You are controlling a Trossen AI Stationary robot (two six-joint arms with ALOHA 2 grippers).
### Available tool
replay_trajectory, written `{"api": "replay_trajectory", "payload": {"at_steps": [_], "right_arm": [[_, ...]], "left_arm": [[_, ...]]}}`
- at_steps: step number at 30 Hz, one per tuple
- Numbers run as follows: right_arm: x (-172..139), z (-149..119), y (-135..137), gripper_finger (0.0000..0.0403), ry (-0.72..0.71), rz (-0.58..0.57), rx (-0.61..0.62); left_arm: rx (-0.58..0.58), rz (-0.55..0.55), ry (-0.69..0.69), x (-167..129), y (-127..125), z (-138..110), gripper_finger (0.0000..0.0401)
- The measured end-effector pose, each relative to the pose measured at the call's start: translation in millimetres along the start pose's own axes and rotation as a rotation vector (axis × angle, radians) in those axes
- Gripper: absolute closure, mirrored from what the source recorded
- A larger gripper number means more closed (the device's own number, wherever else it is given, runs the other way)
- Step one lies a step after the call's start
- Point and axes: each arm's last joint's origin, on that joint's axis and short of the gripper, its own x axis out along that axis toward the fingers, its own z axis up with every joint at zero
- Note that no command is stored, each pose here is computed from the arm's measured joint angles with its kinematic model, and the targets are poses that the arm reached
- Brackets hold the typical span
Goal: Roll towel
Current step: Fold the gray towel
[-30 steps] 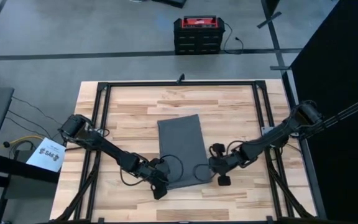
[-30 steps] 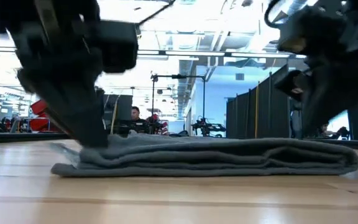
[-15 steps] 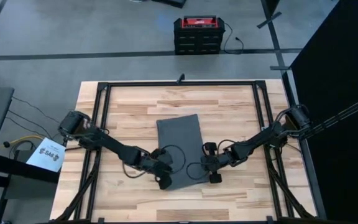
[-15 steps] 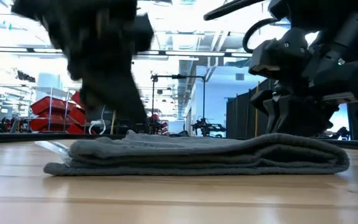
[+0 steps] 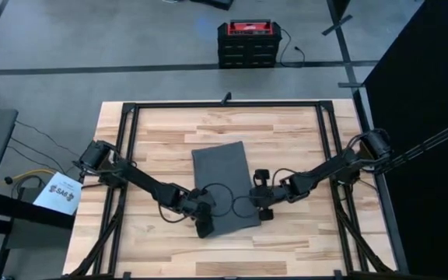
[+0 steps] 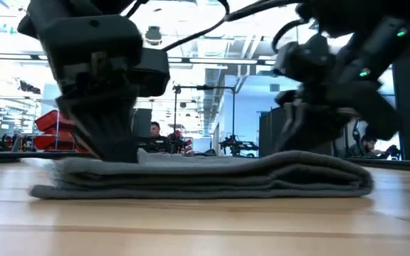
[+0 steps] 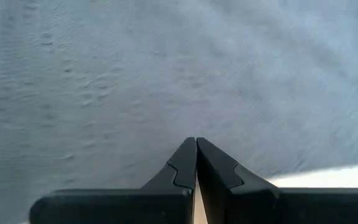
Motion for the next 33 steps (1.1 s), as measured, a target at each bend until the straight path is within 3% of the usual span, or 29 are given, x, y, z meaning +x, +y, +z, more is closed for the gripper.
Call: {"api": "replay_trajectory", "payload": {"at_steps": [5, 8, 11, 16, 25, 28, 33], "right_arm": [[23, -9, -5, 0.0403, 0.042, 0.022, 0.009], [30, -13, -4, 0.0403, 0.065, 0.012, 0.020], [30, -13, -4, 0.0403, 0.058, 0.012, 0.021], [26, -11, -5, 0.0403, 0.048, 0.022, 0.013], [26, -11, -5, 0.0403, 0.053, 0.025, 0.009], [26, -11, -5, 0.0403, 0.054, 0.025, 0.008], [26, -11, -5, 0.0403, 0.052, 0.027, -0.031]], "left_arm": [[-0.003, 0.046, 0.029, -18, 0, -3, 0.0338], [-0.064, 0.192, 0.106, -25, 11, -14, 0.0338], [-0.094, 0.319, 0.078, -29, 21, -14, 0.0338], [-0.047, 0.255, -0.004, -24, 21, 2, 0.0338], [-0.034, 0.306, 0.063, -29, 31, 2, 0.0338], [0.030, 0.353, 0.046, -40, 33, 3, 0.0338], [0.265, 0.393, -0.077, -46, 31, 9, 0.0338]]}}
